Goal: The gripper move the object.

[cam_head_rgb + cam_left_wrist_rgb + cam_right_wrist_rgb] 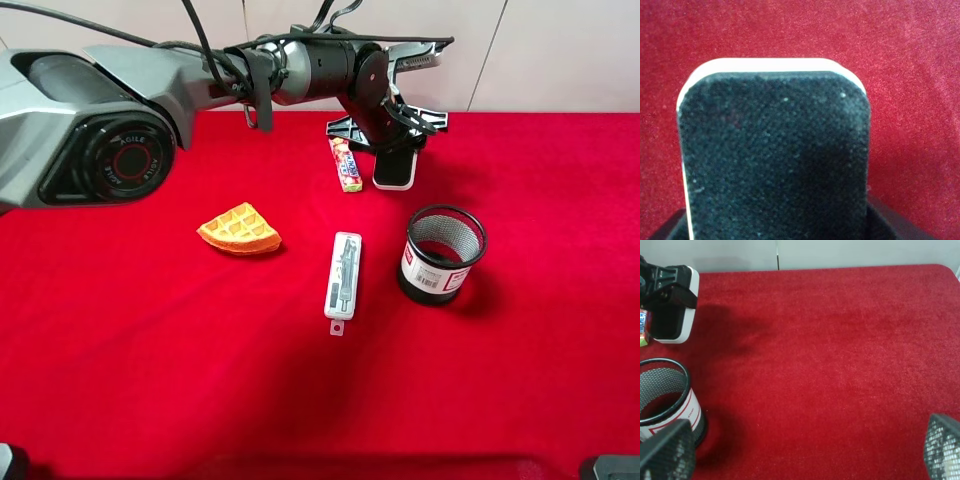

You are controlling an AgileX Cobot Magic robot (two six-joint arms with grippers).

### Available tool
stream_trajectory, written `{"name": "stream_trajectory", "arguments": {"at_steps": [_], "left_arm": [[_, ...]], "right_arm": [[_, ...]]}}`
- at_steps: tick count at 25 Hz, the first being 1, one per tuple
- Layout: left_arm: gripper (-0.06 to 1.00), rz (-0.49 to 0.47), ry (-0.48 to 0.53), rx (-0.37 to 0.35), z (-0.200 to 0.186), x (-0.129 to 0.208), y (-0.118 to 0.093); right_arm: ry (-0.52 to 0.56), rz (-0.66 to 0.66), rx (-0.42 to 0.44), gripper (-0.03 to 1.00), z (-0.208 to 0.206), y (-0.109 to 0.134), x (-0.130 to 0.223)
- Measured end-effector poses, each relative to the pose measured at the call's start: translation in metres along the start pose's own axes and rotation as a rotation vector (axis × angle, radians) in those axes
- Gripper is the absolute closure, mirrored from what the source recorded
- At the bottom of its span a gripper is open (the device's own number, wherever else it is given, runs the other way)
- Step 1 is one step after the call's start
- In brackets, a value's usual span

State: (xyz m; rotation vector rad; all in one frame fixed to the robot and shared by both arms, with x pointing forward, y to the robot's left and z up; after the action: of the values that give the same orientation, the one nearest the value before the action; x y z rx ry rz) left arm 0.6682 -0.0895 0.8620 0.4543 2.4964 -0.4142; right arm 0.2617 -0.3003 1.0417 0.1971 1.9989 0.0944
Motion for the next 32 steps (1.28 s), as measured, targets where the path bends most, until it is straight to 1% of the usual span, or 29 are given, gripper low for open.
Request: {"name": "stream_trajectory", "arguments": {"at_steps": [3,8,22,26,32], "left_arm": [[0.31,0.0,0.0,0.0,0.0,0.0,0.0],[0.23,-0.002,-0.01,0.005,0.0,-0.001,-0.001],[0.21,-0.012,-0.01,0.012,-0.003,-0.003,-0.002],[0.21,0.011,0.007,0.002,-0.018,-0.009,-0.003],[0.21,0.122,0.06,-0.022,-0.062,-0.023,-0.006]], "right_arm": [[0.0,0.0,0.0,0.27,0.0,0.0,0.0],[0.0,0.0,0.0,0.27,0.0,0.0,0.0],[0.0,0.0,0.0,0.27,0.0,0.0,0.0],[0.0,0.0,0.0,0.27,0.0,0.0,0.0],[0.0,0.0,0.0,0.27,0.0,0.0,0.0]]}}
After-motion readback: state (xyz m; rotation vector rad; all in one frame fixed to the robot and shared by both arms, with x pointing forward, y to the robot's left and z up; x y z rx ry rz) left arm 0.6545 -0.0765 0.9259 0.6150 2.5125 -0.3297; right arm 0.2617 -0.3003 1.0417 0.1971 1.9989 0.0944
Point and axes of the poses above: a point on each arm's last joint axis where the gripper is mounted, z pointing out along that axis toward the gripper, y along the wrist's bending axis when the last joint is at zero, x = y × z, the point moved 3 cm from there along z, pointing out along that axis toward the gripper, and after that the axes turned 8 degrees about z, right-handed, at the moved point
